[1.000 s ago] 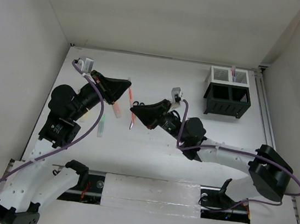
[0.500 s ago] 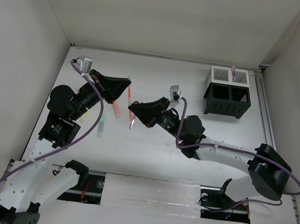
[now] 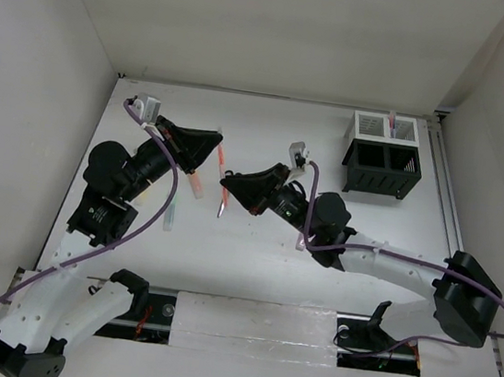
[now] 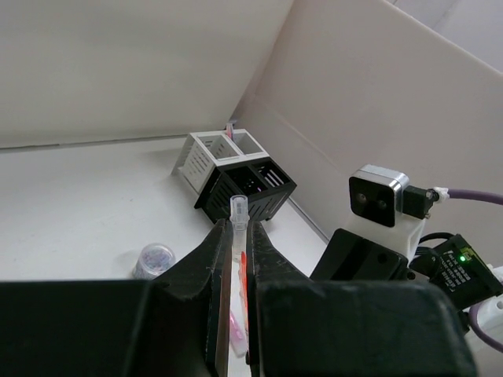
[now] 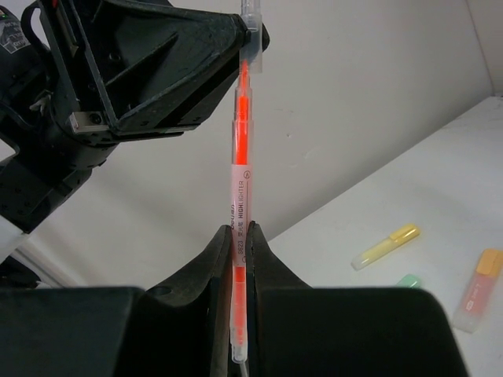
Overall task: Sort the stationery into containers
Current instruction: Close the pen cap on the pen.
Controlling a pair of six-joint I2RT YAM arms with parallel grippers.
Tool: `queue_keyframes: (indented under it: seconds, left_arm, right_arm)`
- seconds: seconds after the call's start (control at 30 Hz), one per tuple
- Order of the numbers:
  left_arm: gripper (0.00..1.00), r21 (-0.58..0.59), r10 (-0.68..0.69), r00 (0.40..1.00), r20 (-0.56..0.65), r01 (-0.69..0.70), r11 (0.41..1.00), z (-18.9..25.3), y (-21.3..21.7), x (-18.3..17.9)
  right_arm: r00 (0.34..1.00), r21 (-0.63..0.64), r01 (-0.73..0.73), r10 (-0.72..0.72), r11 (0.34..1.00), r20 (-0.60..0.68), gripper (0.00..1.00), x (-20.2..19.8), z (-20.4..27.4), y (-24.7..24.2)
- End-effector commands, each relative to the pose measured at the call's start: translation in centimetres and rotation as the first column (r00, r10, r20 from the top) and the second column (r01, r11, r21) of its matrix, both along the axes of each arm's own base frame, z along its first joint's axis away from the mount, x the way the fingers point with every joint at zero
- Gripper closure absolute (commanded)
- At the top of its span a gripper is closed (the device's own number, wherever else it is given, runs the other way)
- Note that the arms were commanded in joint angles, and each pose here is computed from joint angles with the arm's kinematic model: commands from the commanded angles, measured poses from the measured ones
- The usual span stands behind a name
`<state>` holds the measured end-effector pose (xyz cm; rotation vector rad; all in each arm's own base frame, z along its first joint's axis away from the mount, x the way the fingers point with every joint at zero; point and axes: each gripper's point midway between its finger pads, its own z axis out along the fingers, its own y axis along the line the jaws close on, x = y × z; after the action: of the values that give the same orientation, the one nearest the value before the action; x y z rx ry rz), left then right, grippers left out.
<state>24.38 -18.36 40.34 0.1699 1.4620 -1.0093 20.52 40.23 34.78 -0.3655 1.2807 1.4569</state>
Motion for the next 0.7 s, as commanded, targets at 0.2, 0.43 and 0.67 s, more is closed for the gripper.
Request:
queue_keyframes:
  seconds: [0.2, 0.43, 0.67]
  left_arm:
    - [1.0, 0.038, -0.065, 0.998, 0.005, 0.065, 0.997, -0.7, -1.1, -0.6]
    - [1.0, 0.04, -0.053, 0.998, 0.019, 0.053, 0.998, -0.5, -0.8, -0.7]
    - [1.0, 0.034, -0.034, 0.999, 0.027, 0.033, 0.999, -0.4, -0.6, -0.6]
  right_arm:
    - [0.997, 0.166, 0.029, -0.04, 0.986, 0.059, 1.0, 0.0, 5.9, -2.3]
    - [0.998, 0.198, 0.052, -0.057, 0.979, 0.021, 1.0, 0.6, 6.2, -3.3]
    - [0.998, 0.202, 0.065, -0.059, 0.977, -0.034, 1.0, 0.8, 6.4, -3.6]
